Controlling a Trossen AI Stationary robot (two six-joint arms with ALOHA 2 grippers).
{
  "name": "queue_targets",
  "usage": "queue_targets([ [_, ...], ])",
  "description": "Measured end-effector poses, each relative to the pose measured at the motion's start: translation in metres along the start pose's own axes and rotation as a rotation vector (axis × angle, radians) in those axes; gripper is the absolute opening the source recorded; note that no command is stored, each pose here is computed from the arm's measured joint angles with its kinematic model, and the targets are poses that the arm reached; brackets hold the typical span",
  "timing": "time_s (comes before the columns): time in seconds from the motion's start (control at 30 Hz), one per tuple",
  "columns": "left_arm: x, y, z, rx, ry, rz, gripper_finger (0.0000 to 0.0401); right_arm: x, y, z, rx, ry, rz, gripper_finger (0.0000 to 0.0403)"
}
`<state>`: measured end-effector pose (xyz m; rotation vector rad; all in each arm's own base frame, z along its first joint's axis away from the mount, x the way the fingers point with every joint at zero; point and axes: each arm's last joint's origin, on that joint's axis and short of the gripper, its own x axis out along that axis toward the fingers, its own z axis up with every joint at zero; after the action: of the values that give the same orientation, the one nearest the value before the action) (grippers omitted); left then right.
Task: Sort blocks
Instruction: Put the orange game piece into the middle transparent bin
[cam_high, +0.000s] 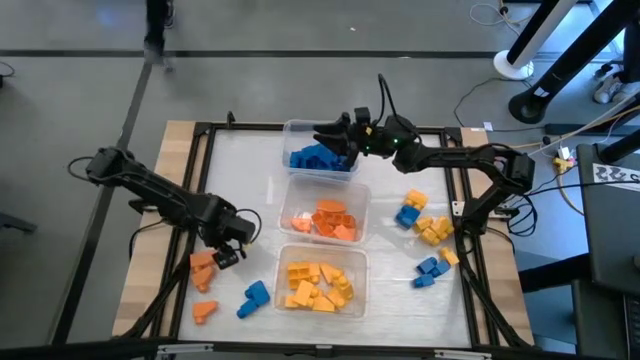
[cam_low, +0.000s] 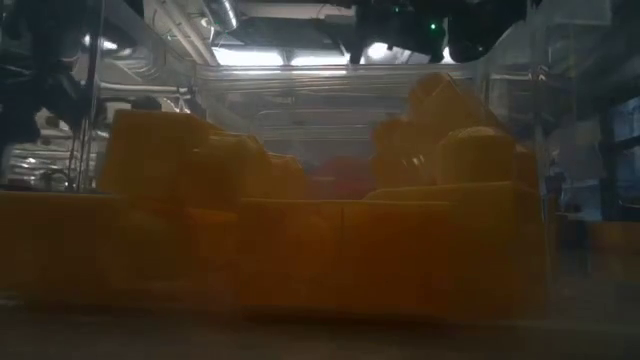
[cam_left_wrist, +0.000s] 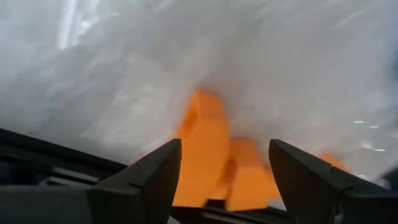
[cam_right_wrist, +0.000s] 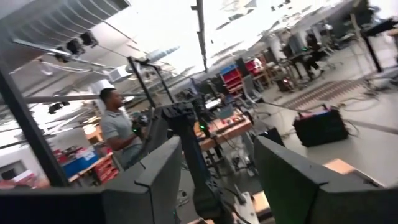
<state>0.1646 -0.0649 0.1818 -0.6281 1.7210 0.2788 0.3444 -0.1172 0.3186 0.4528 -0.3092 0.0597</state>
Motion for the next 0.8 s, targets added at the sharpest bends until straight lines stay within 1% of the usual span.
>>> queue_targets([
  [0.1,0.008,-0.002,0.004,0.026,0.017,0.048,0.0232,0.003,0.003,0.006,-0.007,-0.004,0.031,0.0199],
  [0.33,0.025,-0.007,0.009,0.082,0.084,0.127,0.0232,0.008,0.01,0.015,-0.023,0.008,0.118,0.0199],
  [0.4,0.03,-0.009,0.01,0.113,0.102,0.146,0.0232,0.009,0.012,0.018,-0.03,0.005,0.146,0.0199],
  [0.57,0.044,-0.015,0.015,0.177,0.12,0.161,0.0232,0.008,0.017,0.023,-0.058,-0.029,0.212,0.0199],
  [0.63,0.048,-0.015,0.016,0.192,0.139,0.177,0.023,0.008,0.019,0.025,-0.064,-0.039,0.222,0.0199],
  [0.7,0.051,-0.015,0.017,0.204,0.154,0.189,0.022,0.007,0.021,0.028,-0.066,-0.042,0.228,0.0199],
  [0.8,0.052,-0.015,0.018,0.201,0.163,0.199,0.0188,0.006,0.023,0.029,-0.071,-0.048,0.239,0.0199],
])
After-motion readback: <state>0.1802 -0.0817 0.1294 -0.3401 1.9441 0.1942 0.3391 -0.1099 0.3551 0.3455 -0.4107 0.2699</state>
